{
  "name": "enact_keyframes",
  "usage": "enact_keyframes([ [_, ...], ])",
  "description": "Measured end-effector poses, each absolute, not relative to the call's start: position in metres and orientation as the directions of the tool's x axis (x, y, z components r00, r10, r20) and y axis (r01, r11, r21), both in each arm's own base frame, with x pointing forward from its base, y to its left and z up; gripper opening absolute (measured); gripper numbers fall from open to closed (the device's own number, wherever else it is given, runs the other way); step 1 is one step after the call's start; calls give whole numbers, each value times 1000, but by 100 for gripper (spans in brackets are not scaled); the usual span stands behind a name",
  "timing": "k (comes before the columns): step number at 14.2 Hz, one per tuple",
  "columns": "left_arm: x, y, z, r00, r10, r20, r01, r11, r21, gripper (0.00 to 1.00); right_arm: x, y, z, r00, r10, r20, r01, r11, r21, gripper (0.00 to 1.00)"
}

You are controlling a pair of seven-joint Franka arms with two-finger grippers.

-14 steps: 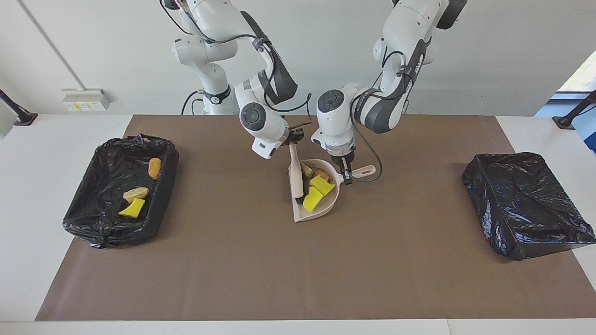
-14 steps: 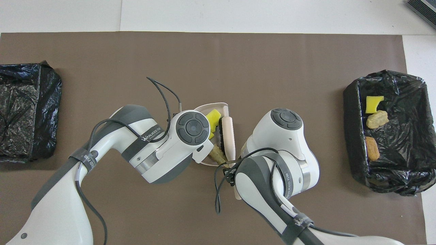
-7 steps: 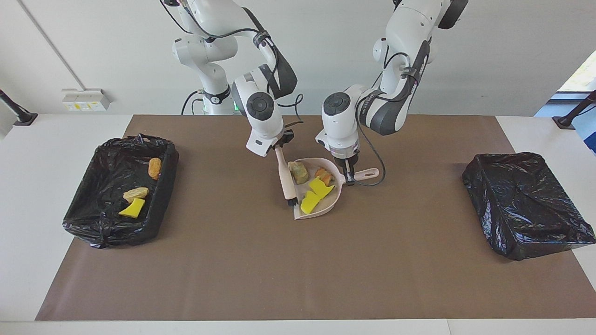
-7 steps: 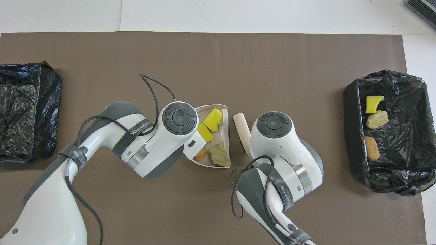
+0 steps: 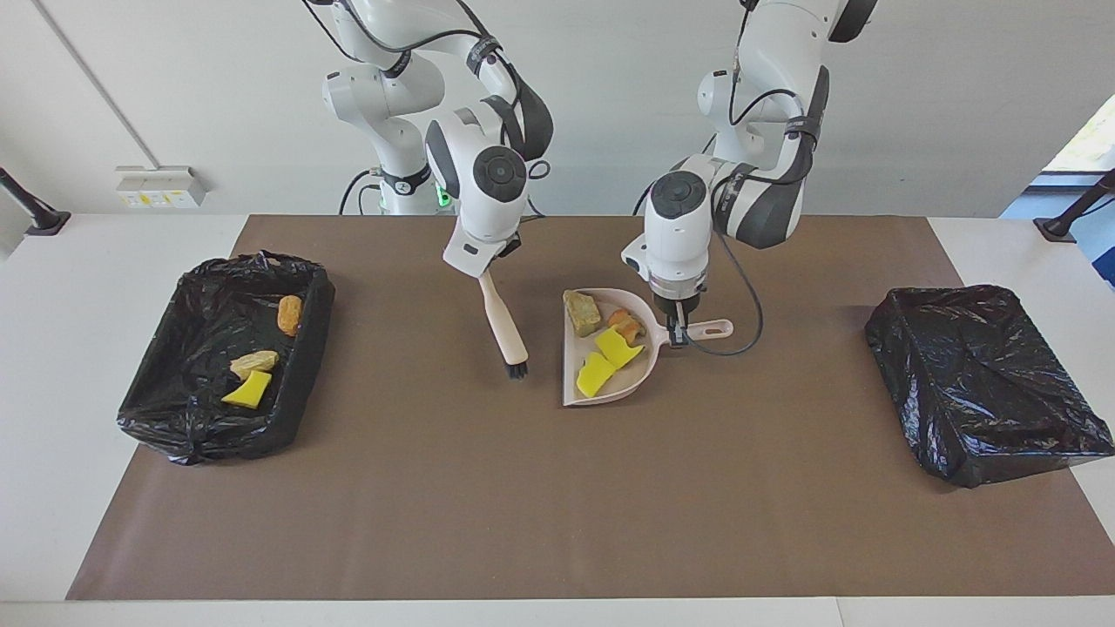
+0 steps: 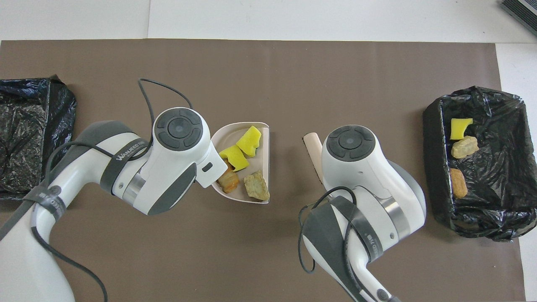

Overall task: Sweep and dump trash in bin
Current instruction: 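Carry the dustpan to the other bin and tip it with the left gripper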

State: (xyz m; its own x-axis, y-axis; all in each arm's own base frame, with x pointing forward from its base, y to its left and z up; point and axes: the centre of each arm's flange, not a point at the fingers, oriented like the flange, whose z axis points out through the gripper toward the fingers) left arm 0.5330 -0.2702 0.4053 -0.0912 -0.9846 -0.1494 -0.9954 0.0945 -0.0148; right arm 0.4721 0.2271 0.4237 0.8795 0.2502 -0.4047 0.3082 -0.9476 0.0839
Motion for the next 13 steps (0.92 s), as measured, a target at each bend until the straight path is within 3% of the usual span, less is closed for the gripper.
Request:
enact_keyframes([
  [3, 537, -214, 440, -76, -986, -146, -996, 83, -44, 32, 464, 212, 449, 883, 143, -448, 188, -981, 57, 26],
  [8, 560, -53, 470, 9, -998, -64, -999, -6, -44, 32, 418, 290, 456, 876, 33, -481, 16, -999, -39, 26],
  [13, 555, 115, 480, 121, -992, -33, -991, -119, -67, 32, 358, 365, 425, 897, 1, -442, -16, -999, -34, 26],
])
